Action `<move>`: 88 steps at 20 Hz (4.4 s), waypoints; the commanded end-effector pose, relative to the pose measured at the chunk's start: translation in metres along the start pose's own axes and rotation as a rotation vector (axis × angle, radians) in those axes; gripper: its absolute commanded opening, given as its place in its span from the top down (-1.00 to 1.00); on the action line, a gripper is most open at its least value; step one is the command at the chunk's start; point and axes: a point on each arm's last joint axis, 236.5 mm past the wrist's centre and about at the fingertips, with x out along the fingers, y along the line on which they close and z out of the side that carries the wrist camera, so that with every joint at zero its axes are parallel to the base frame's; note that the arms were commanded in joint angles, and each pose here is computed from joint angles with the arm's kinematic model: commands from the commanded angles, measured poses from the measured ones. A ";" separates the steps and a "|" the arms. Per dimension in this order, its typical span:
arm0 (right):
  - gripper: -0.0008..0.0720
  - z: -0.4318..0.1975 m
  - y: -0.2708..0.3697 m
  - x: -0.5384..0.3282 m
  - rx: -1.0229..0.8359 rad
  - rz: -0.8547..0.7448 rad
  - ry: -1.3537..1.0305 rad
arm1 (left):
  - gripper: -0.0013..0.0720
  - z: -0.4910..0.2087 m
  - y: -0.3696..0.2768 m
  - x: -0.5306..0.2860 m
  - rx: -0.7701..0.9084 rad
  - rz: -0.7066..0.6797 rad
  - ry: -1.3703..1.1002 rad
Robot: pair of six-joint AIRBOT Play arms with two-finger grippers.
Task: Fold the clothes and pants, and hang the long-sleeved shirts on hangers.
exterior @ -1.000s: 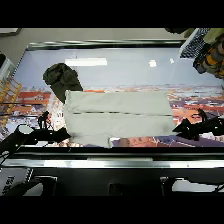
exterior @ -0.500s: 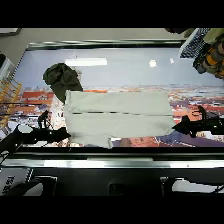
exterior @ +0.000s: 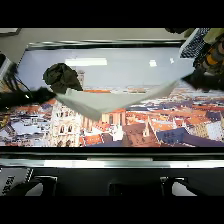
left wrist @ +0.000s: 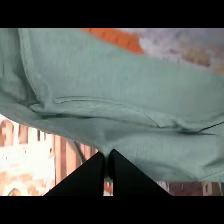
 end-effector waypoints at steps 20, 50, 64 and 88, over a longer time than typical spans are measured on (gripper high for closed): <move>0.90 0.072 0.196 -0.277 -0.120 -0.126 -0.677 | 0.92 0.080 -0.090 -0.311 0.042 0.294 -0.610; 0.89 -0.136 -0.190 0.128 0.268 -0.512 0.672 | 0.92 -0.032 0.112 0.166 -0.035 0.182 0.539; 0.88 -0.185 -0.200 0.115 0.326 -0.545 0.873 | 0.91 -0.065 0.119 0.163 -0.083 0.189 0.676; -0.07 -0.181 -0.109 -0.001 0.268 -0.258 0.619 | -0.51 -0.269 0.116 0.017 -0.348 0.180 0.482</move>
